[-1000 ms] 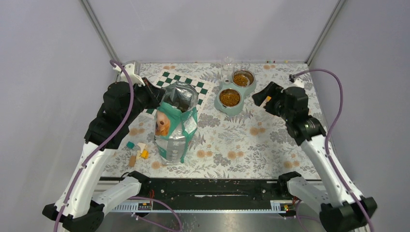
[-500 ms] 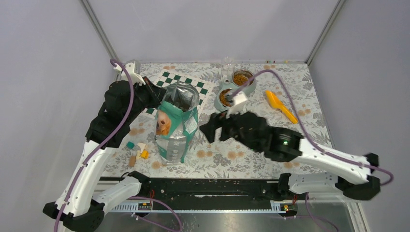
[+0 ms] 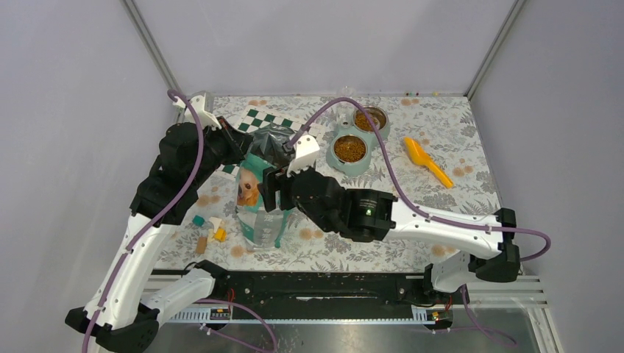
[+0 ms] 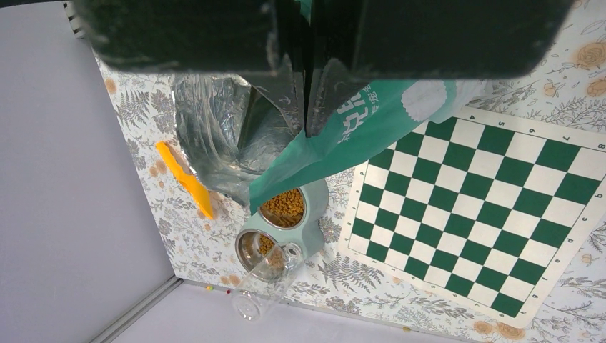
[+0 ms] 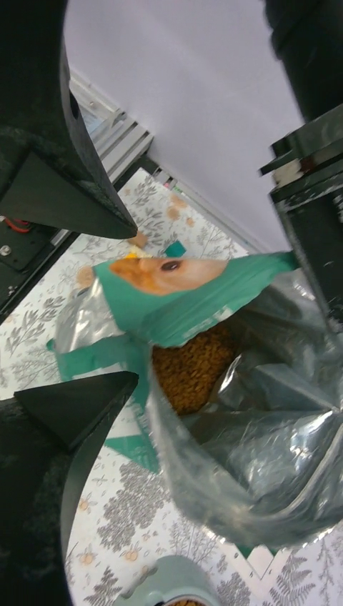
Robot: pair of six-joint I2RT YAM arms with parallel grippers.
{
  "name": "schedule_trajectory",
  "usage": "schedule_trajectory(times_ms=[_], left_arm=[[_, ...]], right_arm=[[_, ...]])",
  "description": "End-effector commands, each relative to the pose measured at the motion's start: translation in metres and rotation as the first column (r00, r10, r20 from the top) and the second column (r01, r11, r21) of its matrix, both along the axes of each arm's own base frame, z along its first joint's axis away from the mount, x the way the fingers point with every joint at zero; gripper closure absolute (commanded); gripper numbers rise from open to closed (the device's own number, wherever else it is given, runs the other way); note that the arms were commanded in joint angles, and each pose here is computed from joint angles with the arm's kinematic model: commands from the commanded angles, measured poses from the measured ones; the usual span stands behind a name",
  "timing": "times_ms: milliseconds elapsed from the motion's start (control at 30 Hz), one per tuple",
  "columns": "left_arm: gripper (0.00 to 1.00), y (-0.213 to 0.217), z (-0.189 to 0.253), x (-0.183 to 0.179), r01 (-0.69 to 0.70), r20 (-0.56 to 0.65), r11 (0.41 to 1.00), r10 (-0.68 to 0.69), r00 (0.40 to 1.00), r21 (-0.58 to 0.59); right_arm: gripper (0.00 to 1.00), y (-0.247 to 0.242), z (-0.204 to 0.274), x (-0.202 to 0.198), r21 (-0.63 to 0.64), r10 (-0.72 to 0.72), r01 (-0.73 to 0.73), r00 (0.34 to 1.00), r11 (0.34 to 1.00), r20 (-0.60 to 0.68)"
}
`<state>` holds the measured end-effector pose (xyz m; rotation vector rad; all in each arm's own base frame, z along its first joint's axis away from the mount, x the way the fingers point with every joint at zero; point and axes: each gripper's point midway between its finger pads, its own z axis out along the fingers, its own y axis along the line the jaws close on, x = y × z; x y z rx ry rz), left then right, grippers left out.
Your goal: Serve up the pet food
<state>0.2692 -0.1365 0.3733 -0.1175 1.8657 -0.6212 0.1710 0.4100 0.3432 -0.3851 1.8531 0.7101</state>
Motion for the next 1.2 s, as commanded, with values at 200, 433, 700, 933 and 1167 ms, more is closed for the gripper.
schedule_trajectory(times_ms=[200, 433, 700, 933, 1167], left_arm=[[1.0, -0.001, 0.048, -0.003, 0.02, 0.138, 0.998, -0.012, 0.99, -0.057], [1.0, 0.001, 0.048, -0.003, 0.015, 0.143, 0.999, -0.009, 0.99, -0.043], [1.0, 0.003, 0.053, -0.004, 0.011, 0.156, 0.999, -0.005, 0.988, -0.041], [1.0, 0.006, 0.066, -0.007, 0.009, 0.174, 0.999, -0.001, 0.985, -0.044], [1.0, 0.004, 0.081, -0.011, 0.029, 0.199, 0.998, -0.017, 0.98, -0.053]], right_arm=[[0.44, 0.025, 0.011, 0.011, 0.008, -0.069, 0.07, 0.998, 0.998, -0.006], [0.4, 0.025, 0.002, 0.017, -0.058, -0.11, 0.109, 0.994, 0.992, -0.01], [0.64, 0.022, -0.009, 0.031, -0.11, -0.157, 0.155, 0.988, 0.982, -0.006], [1.0, 0.003, 0.039, 0.037, -0.05, -0.094, 0.1, 0.989, 0.994, 0.112], [1.0, -0.032, 0.107, 0.026, -0.055, 0.06, -0.045, 0.947, 0.997, 0.315]])
